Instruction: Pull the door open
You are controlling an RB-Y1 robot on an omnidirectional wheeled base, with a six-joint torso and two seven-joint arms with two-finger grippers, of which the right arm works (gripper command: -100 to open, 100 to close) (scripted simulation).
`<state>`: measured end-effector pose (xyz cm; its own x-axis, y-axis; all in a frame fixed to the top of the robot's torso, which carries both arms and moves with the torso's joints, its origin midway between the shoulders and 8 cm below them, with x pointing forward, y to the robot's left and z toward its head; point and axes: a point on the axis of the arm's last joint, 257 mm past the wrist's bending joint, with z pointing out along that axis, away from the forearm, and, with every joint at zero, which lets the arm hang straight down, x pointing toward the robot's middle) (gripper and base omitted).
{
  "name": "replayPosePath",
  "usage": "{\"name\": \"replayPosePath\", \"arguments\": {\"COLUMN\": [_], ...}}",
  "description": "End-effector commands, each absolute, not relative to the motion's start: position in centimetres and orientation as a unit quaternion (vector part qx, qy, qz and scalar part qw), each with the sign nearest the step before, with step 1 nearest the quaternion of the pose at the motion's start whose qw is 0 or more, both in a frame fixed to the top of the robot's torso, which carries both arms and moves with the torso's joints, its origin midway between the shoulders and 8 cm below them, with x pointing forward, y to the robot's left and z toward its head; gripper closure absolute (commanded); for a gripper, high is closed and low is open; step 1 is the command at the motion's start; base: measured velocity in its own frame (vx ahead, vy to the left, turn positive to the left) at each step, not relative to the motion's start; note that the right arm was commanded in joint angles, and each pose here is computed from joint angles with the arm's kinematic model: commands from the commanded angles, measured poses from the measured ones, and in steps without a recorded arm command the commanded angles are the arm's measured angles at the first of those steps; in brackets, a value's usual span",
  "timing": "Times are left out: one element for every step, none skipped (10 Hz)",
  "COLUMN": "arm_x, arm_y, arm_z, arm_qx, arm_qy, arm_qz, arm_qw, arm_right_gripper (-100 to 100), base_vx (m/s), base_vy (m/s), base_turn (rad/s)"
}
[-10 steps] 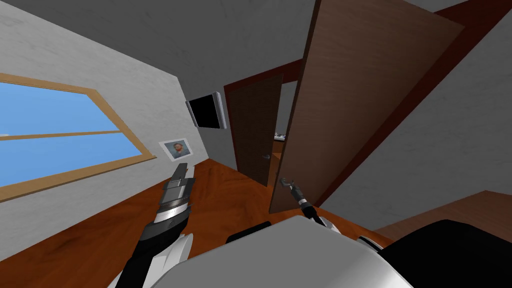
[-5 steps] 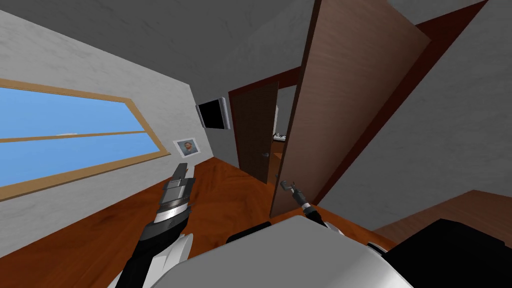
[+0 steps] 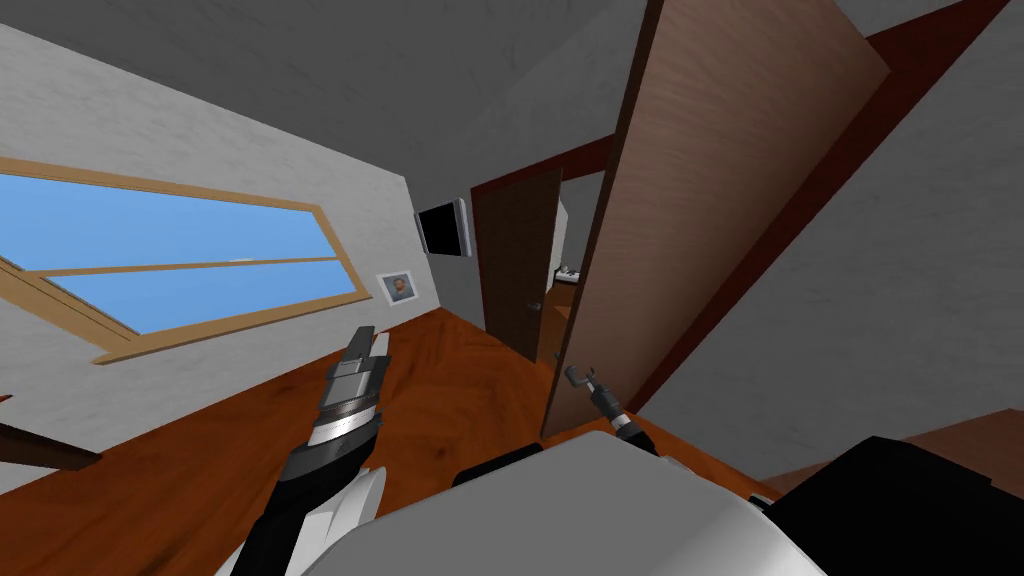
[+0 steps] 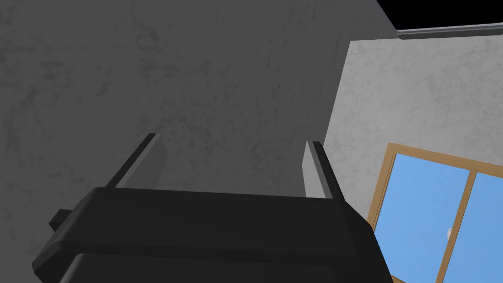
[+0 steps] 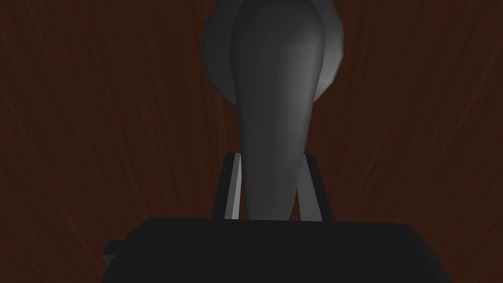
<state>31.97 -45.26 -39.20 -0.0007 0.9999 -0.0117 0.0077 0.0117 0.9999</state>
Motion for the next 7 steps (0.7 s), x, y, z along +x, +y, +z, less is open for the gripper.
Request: {"name": "replayPosePath", "arguments": {"arm_x": [31.1, 30.5, 30.0, 29.4, 29.7, 30.4, 30.7], "arm_y": [-44.7, -44.7, -44.7, -44.6, -45.4, -44.9, -44.7], "arm_z": [-39.2, -39.2, -39.2, -39.2, -38.9, -39.1, -39.1], "arm_qx": [0.494, 0.493, 0.491, 0.489, 0.49, 0.49, 0.49], "arm_qy": [0.506, 0.508, 0.509, 0.51, 0.508, 0.51, 0.51], "arm_qz": [0.503, 0.505, 0.508, 0.51, 0.504, 0.505, 0.506], "arm_qw": [0.496, 0.494, 0.492, 0.49, 0.497, 0.494, 0.494], "arm_right_gripper": [100, 100, 100, 100, 100, 100, 100], "base_vx": [-0.126, -0.172, -0.186, -0.208, -0.093, -0.156, -0.228], "base_vy": [-0.032, -0.049, -0.066, -0.078, -0.042, -0.031, -0.045], "base_turn": [0.143, 0.197, 0.171, 0.168, 0.029, 0.111, 0.13]}}
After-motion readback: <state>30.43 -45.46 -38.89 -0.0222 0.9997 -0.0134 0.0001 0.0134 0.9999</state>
